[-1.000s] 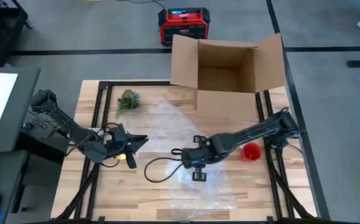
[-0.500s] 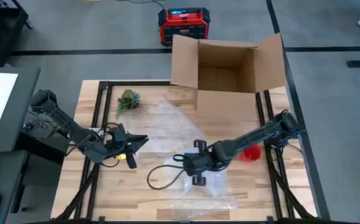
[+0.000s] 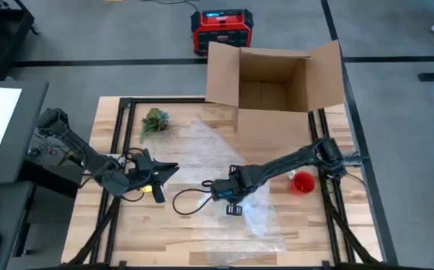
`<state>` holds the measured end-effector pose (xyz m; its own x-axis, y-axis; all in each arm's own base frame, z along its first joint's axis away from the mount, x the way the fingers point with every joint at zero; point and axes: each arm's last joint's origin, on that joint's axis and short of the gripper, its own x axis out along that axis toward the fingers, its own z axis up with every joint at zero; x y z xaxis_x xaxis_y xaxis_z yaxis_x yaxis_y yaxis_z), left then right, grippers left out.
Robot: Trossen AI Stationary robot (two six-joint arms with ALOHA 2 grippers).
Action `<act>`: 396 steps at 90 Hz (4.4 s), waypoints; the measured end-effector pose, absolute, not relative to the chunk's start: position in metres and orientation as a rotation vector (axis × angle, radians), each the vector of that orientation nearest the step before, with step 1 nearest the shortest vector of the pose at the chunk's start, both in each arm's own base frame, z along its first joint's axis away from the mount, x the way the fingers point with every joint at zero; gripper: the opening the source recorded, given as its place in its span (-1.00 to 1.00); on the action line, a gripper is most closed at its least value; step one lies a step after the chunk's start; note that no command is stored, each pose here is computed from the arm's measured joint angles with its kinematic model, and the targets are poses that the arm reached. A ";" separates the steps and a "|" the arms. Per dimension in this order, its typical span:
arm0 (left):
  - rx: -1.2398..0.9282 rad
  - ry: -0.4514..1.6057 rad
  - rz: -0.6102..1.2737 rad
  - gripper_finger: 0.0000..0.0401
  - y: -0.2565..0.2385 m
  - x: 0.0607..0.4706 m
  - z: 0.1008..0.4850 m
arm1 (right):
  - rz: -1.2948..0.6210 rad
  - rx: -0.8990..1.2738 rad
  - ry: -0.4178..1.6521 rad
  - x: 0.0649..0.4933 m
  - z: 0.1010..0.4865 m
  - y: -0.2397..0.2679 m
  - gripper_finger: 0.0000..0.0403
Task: Wrap mug
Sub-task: Wrap the blue patterned mug with the transparent bubble wrap
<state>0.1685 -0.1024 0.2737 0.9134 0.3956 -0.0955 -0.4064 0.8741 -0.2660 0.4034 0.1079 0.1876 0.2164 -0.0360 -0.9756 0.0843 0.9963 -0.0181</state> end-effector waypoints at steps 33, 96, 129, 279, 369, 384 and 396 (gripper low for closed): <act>-0.282 0.042 0.420 -0.76 -0.102 0.168 0.273 | -0.046 0.004 1.195 0.343 0.285 0.148 -1.00; -0.280 0.054 0.402 -0.76 -0.103 0.168 0.272 | -0.101 0.190 1.105 0.241 0.171 0.198 -1.00; -0.277 0.055 0.408 -0.76 -0.102 0.169 0.272 | 0.007 0.131 0.889 0.285 0.166 0.171 -1.00; 0.059 0.234 0.116 -1.00 -0.121 0.270 0.256 | 0.009 0.058 0.865 0.333 0.172 0.127 -1.00; -0.046 0.361 -0.051 -1.00 -0.106 0.319 0.240 | -0.115 0.217 0.937 0.335 0.168 0.102 -1.00; -0.045 0.458 0.015 -1.00 -0.105 0.319 0.243 | -0.091 0.293 0.968 0.339 0.167 0.089 -1.00; -0.044 0.501 0.037 -1.00 -0.104 0.317 0.239 | -0.128 0.319 0.985 0.340 0.166 0.078 -1.00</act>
